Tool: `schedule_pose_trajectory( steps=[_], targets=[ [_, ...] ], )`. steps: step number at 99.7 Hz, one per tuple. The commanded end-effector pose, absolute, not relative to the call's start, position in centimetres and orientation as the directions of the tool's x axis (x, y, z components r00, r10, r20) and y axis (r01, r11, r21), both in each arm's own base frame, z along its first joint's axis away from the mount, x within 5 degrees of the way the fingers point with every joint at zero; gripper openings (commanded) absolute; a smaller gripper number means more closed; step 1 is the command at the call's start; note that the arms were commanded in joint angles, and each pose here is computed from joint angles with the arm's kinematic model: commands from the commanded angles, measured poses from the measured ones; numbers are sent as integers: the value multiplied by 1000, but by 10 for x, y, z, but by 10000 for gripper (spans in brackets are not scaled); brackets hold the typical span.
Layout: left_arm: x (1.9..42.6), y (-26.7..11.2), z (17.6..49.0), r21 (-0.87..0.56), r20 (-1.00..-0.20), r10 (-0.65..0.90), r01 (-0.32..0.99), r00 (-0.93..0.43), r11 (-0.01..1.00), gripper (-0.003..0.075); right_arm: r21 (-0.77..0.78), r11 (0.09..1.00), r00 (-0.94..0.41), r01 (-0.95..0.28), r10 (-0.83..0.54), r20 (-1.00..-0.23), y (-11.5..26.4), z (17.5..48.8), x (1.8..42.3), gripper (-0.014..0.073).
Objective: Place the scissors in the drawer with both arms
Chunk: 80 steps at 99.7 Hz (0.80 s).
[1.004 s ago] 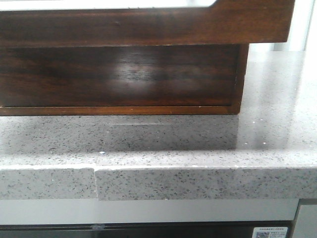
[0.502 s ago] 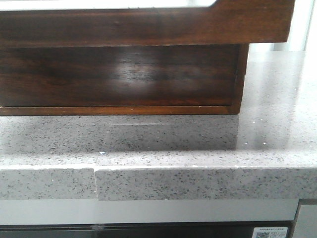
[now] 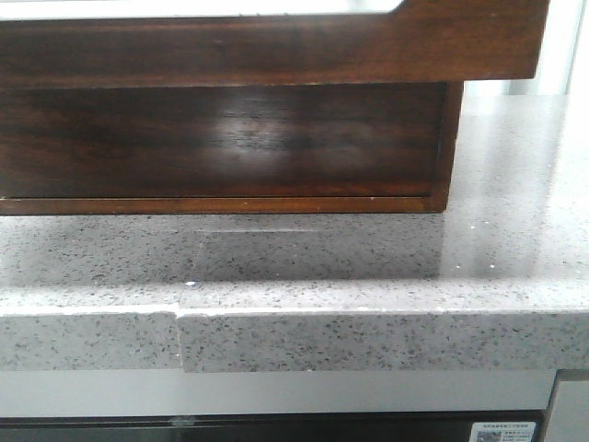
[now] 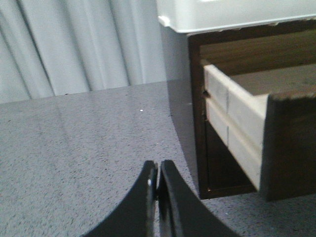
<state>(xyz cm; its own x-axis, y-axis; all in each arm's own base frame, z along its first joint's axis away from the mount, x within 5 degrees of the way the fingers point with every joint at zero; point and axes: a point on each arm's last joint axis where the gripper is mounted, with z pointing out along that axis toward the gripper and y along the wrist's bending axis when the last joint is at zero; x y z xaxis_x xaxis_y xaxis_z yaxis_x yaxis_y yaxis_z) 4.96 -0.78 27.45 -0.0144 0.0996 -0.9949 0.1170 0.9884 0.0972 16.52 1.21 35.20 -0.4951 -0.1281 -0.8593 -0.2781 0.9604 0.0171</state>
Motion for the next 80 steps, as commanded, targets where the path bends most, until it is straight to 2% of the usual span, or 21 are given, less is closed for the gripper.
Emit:
schedule_pose_trajectory(
  steps=[1,15,27,80],
  targets=[
    [48,-3,260,44,-993,37,54,111,998,-20,24,968,-435,-249,-89,-896,10,364,166,-69],
    [51,-2,223,4,-994,1,35,111,999,-20,24,968,-435,-249,-89,-896,10,364,166,-69],
    [54,-2,207,2,-992,-2,31,123,1000,-20,25,968,-436,-250,-90,-895,11,364,166,-69],
    [55,-2,206,2,-994,-2,32,105,999,-20,27,968,-442,-251,-89,-892,10,363,167,-69]
  ],
)
